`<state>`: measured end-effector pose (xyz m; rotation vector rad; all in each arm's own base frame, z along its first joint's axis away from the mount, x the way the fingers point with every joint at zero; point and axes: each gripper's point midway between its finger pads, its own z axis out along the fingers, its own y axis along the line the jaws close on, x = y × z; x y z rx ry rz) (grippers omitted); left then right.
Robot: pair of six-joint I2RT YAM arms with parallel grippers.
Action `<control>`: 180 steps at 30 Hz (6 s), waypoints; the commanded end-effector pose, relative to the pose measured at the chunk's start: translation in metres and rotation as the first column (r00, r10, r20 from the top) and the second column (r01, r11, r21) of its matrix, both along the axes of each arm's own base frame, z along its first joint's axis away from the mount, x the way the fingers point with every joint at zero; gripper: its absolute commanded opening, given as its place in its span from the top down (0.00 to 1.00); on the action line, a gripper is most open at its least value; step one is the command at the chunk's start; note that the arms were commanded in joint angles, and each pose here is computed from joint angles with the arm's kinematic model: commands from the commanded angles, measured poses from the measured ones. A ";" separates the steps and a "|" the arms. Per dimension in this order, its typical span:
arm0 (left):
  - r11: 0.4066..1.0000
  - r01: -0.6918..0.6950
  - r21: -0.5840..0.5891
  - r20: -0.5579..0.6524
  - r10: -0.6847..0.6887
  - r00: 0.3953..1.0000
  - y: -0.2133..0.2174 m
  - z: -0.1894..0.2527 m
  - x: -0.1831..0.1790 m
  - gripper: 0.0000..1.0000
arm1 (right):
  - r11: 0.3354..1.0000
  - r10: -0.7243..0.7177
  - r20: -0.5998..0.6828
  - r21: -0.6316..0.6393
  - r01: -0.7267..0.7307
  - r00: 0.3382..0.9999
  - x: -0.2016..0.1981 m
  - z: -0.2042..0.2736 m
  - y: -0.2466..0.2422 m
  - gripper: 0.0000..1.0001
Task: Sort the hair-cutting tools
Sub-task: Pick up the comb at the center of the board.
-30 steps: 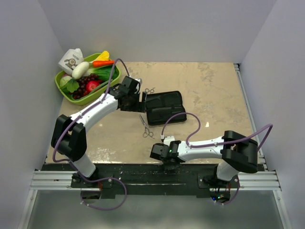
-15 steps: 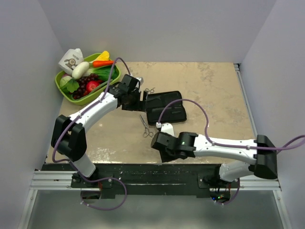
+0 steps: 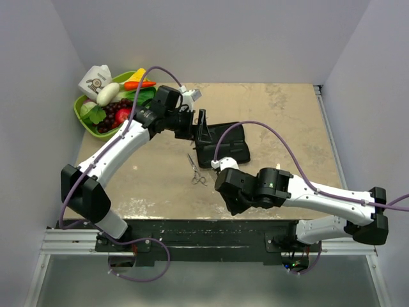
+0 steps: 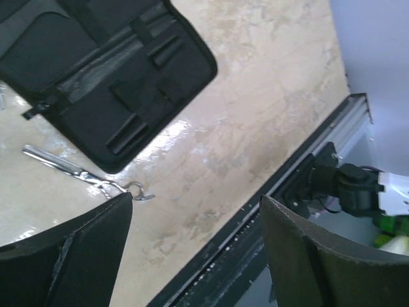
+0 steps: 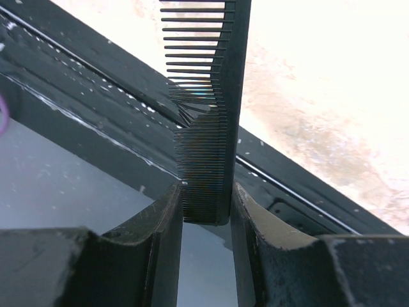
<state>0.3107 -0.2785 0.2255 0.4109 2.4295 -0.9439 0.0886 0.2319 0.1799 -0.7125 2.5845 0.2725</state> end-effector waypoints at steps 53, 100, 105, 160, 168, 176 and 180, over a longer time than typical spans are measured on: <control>0.960 0.172 -0.222 -0.231 -0.223 0.947 0.010 0.042 -0.118 0.22 | 0.987 0.161 0.185 -0.005 -0.162 0.969 0.026 0.058 0.013 0.85; 0.949 0.177 -0.259 -0.135 -0.217 0.967 0.002 0.069 -0.102 1.00 | 0.965 0.172 0.234 0.154 -0.211 0.957 0.026 0.079 0.039 0.35; 0.947 0.164 -0.275 -0.035 -0.180 0.983 -0.004 0.091 -0.082 1.00 | 0.953 0.054 0.356 0.261 -0.154 0.933 0.041 0.133 0.025 0.17; 0.567 0.199 -0.799 0.284 0.064 0.957 0.081 0.193 -0.012 1.00 | 0.240 0.073 0.340 0.907 -0.347 0.938 0.166 0.227 0.030 0.36; 0.576 0.186 -0.796 0.274 0.070 0.959 0.080 0.187 -0.007 1.00 | 0.226 0.086 0.350 0.905 -0.361 0.933 0.171 0.233 0.040 0.42; 0.574 0.184 -0.798 0.273 0.072 0.959 0.080 0.187 -0.005 1.00 | 0.229 0.093 0.349 0.904 -0.362 0.932 0.174 0.233 0.041 0.60; 0.572 0.184 -0.799 0.274 0.074 0.959 0.080 0.187 -0.003 1.00 | 0.231 0.088 0.349 0.904 -0.360 0.933 0.174 0.233 0.041 0.67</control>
